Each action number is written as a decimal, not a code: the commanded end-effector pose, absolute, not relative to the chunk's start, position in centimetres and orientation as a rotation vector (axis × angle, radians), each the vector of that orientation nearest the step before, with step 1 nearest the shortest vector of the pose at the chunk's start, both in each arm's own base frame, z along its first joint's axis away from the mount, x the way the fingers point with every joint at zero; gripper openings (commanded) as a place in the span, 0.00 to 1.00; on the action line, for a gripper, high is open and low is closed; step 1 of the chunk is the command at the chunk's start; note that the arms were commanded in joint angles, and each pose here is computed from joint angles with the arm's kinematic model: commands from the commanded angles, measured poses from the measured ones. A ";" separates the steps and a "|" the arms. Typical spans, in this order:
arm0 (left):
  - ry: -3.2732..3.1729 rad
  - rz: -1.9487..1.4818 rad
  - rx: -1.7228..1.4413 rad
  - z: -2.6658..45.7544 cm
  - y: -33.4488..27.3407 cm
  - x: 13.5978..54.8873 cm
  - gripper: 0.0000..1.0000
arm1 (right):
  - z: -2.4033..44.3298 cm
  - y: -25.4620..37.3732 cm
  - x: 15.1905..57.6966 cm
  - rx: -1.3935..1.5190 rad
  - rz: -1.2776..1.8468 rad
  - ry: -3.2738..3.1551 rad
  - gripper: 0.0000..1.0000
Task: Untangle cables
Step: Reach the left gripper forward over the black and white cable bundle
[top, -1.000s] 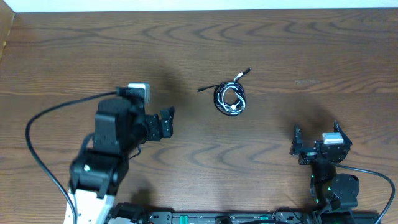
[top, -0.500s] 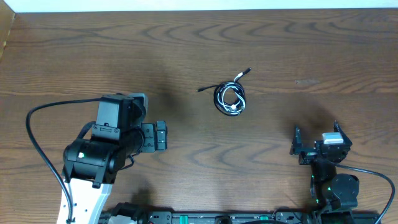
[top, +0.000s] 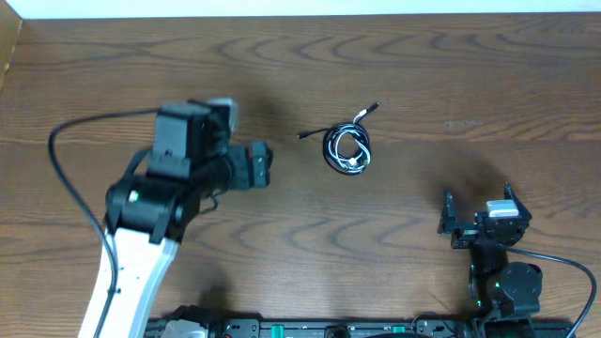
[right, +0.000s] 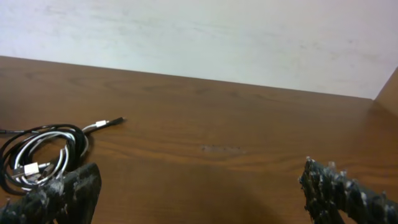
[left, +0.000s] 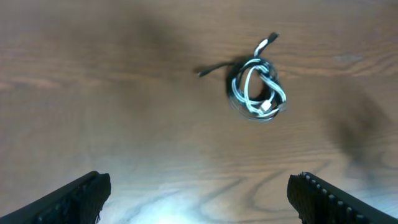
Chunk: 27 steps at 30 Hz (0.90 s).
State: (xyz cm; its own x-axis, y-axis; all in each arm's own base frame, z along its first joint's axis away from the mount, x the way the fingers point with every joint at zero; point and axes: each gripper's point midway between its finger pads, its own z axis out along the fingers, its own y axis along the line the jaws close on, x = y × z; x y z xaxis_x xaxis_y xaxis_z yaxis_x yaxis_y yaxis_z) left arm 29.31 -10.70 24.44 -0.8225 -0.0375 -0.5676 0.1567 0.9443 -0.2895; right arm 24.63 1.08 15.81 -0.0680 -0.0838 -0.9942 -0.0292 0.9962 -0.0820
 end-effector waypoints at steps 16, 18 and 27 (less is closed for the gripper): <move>2.549 -0.339 0.627 16.1 -20.6 37.2 0.95 | 15.8 0.8 24.6 -0.083 -0.064 1.637 0.99; 2.577 -0.337 0.646 14.1 -21.4 37.6 0.95 | 15.8 0.8 24.6 -0.083 -0.064 1.637 0.99; 2.651 -0.328 0.700 6.5 -23.8 39.2 0.93 | 15.8 0.8 24.6 -0.083 -0.064 1.637 0.99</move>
State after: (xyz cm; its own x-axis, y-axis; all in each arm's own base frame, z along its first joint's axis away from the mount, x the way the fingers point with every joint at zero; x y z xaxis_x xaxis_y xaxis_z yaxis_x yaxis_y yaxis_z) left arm 38.55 -23.33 7.30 -0.8158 0.4131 -0.4048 0.5024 0.8528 -0.1423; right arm 24.63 1.05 15.81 -0.0681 -0.0838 -0.9942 -0.0277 0.9962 -0.0821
